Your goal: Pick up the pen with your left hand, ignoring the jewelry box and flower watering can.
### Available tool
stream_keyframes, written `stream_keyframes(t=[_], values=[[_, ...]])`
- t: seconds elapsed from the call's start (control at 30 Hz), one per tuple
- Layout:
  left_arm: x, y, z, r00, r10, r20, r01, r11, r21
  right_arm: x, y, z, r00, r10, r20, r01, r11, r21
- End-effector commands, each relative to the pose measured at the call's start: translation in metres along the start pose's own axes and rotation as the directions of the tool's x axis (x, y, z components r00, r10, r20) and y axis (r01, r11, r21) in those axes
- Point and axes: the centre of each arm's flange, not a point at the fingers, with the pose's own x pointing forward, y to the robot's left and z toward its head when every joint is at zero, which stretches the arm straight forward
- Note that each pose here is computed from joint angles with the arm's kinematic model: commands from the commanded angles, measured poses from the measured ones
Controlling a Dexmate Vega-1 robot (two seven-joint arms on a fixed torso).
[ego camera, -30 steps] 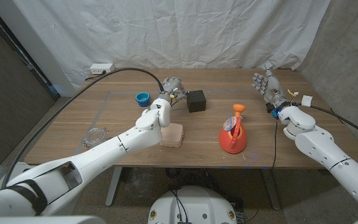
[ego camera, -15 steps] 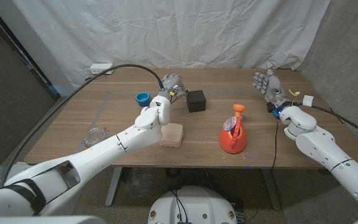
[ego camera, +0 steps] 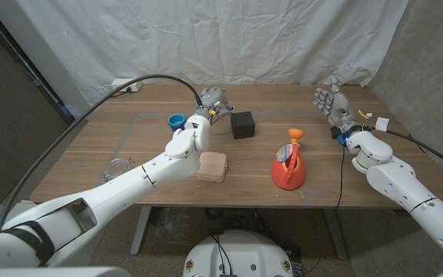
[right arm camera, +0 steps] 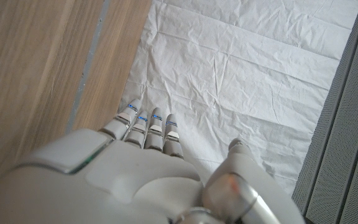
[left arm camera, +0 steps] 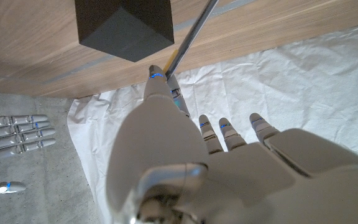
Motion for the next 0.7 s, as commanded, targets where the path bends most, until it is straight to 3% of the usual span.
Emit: stream_keyframes(t=[0.03,0.7], values=[[-0.002,0.019,0.004,0.999,0.03,0.015,-0.03,1.0,0.008,-0.004,0.001,0.004,1.0,-0.003,0.01,0.004,1.0,-0.004],[-0.002,0.042,0.014,0.997,0.066,0.035,-0.067,0.997,0.037,-0.005,0.001,0.007,1.0,-0.01,0.015,0.01,1.0,-0.005]])
